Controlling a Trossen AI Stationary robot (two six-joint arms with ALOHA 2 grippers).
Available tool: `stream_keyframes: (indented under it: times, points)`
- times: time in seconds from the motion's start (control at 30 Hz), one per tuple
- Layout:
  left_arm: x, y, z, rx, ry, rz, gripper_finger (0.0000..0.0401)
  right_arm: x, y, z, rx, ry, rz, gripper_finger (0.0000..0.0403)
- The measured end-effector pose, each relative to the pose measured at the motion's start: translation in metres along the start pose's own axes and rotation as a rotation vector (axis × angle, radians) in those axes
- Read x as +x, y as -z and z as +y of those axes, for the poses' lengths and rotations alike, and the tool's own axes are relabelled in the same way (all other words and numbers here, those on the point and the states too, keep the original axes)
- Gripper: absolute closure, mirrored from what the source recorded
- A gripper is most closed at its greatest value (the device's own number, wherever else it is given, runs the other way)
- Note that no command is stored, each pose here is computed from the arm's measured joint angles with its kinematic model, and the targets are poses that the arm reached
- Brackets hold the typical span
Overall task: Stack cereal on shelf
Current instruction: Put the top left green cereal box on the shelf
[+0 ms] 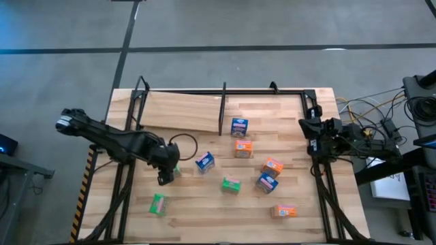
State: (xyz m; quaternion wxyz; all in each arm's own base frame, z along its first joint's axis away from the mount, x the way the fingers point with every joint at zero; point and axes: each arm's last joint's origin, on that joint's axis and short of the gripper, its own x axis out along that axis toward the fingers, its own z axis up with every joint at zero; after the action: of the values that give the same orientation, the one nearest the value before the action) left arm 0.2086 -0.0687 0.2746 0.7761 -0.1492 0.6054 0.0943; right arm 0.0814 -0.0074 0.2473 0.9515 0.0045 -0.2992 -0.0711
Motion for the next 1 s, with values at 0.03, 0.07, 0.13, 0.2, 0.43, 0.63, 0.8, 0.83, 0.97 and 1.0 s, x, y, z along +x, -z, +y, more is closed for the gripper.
stream_keyframes:
  times: [0.03,0.07,0.13,0.2,0.43,0.63,0.8,0.83,0.97,1.0]
  points:
    - [0.001,0.000,-0.001,0.019,-0.004,0.006,0.0171,0.000,-0.001,0.000,0.001,0.000,-0.009,0.0394]
    - [0.002,0.000,-0.001,0.033,-0.008,0.012,0.0165,0.000,-0.002,0.000,0.000,0.001,-0.014,0.0394]
    - [0.004,0.000,-0.001,0.044,-0.015,0.022,0.0157,0.000,-0.001,0.000,-0.008,0.000,-0.011,0.0394]
    - [0.005,0.000,-0.001,0.045,-0.023,0.031,0.0151,0.001,-0.001,0.000,-0.012,0.000,-0.007,0.0394]
    - [0.007,0.000,0.000,0.029,-0.060,0.042,0.0143,0.000,-0.002,0.000,-0.022,0.001,-0.013,0.0394]
    - [0.009,0.001,0.001,0.029,-0.074,0.037,0.0142,0.000,-0.002,0.000,-0.010,0.001,-0.012,0.0394]
    - [0.016,0.003,0.002,0.036,-0.088,0.042,0.0142,0.001,-0.001,0.000,0.008,0.001,-0.011,0.0394]
    - [0.016,0.003,0.002,0.037,-0.085,0.037,0.0142,0.001,-0.001,0.000,0.011,0.001,-0.011,0.0394]
    - [0.021,0.003,0.002,0.037,-0.079,0.025,0.0142,0.001,-0.001,0.000,0.017,0.001,-0.010,0.0394]
    - [0.022,0.003,0.002,0.036,-0.075,0.021,0.0142,0.001,-0.001,0.000,0.018,0.001,-0.011,0.0394]
